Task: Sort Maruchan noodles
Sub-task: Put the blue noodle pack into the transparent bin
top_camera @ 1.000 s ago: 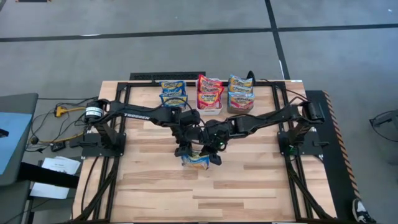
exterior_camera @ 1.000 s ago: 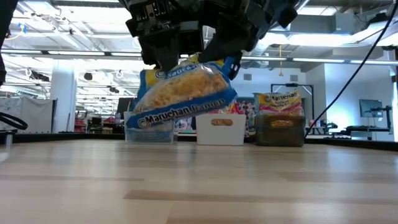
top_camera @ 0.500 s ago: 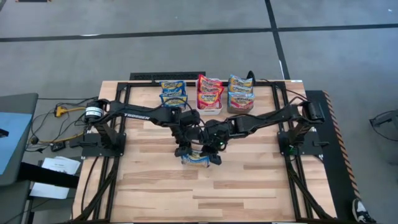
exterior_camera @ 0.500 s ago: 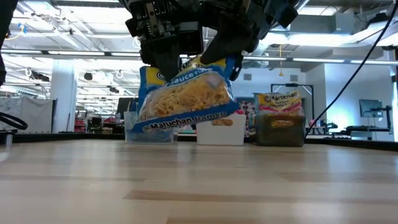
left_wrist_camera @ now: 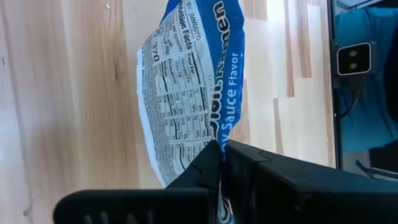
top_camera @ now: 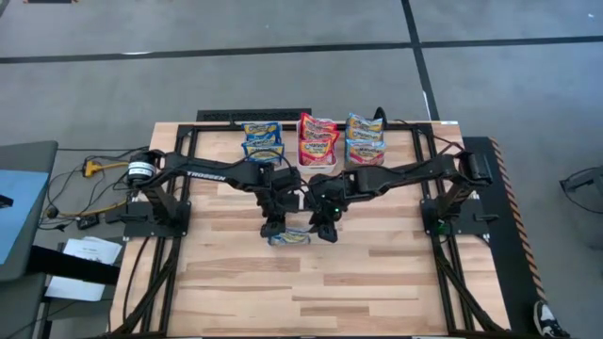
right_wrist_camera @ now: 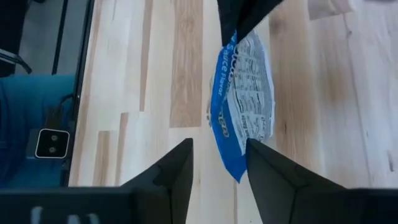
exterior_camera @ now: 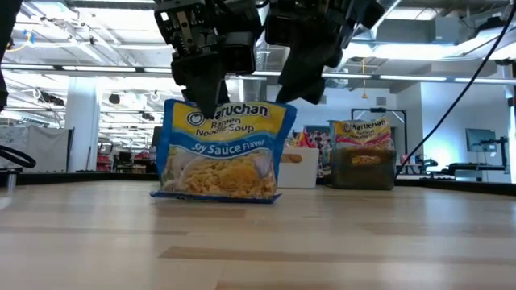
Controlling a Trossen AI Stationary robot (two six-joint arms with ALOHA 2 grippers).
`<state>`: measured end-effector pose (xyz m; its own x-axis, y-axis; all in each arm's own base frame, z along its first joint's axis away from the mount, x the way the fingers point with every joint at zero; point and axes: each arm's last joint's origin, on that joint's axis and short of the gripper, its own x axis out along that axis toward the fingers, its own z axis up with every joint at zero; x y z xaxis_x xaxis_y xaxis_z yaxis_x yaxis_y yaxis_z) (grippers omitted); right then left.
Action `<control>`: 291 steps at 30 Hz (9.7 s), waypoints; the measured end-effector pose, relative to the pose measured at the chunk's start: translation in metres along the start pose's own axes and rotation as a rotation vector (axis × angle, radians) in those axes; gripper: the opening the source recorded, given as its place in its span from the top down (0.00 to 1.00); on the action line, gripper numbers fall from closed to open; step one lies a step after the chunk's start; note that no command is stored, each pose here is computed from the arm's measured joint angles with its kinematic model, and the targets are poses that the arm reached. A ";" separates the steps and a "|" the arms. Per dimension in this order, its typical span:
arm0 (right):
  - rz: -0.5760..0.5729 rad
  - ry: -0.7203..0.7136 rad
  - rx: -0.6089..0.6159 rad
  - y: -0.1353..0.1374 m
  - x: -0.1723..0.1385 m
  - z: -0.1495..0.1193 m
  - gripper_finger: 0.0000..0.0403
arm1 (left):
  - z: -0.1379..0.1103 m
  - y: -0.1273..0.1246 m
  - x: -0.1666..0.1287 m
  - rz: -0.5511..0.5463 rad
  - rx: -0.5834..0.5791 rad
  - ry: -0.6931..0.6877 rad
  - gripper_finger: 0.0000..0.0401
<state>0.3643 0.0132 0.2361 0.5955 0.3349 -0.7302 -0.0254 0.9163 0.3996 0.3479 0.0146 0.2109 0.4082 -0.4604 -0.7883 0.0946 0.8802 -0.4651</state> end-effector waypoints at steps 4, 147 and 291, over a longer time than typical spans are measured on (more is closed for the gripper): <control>0.002 -0.006 -0.007 0.001 -0.002 0.003 0.58 | 0.000 0.001 0.000 -0.002 0.001 -0.003 1.00; -0.087 0.022 -0.314 0.023 0.014 0.014 0.95 | 0.020 -0.004 -0.031 0.062 -0.016 0.014 0.44; -0.515 0.139 -0.082 -0.011 -0.131 0.047 0.54 | -0.025 0.111 -0.134 0.655 0.257 0.297 0.88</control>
<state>0.3240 -0.0513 0.3533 0.4355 -0.1415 -0.8890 0.1756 0.9820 -0.0703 0.2806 0.1716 0.2549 0.1961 0.1848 -0.9630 0.1404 0.9667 0.2141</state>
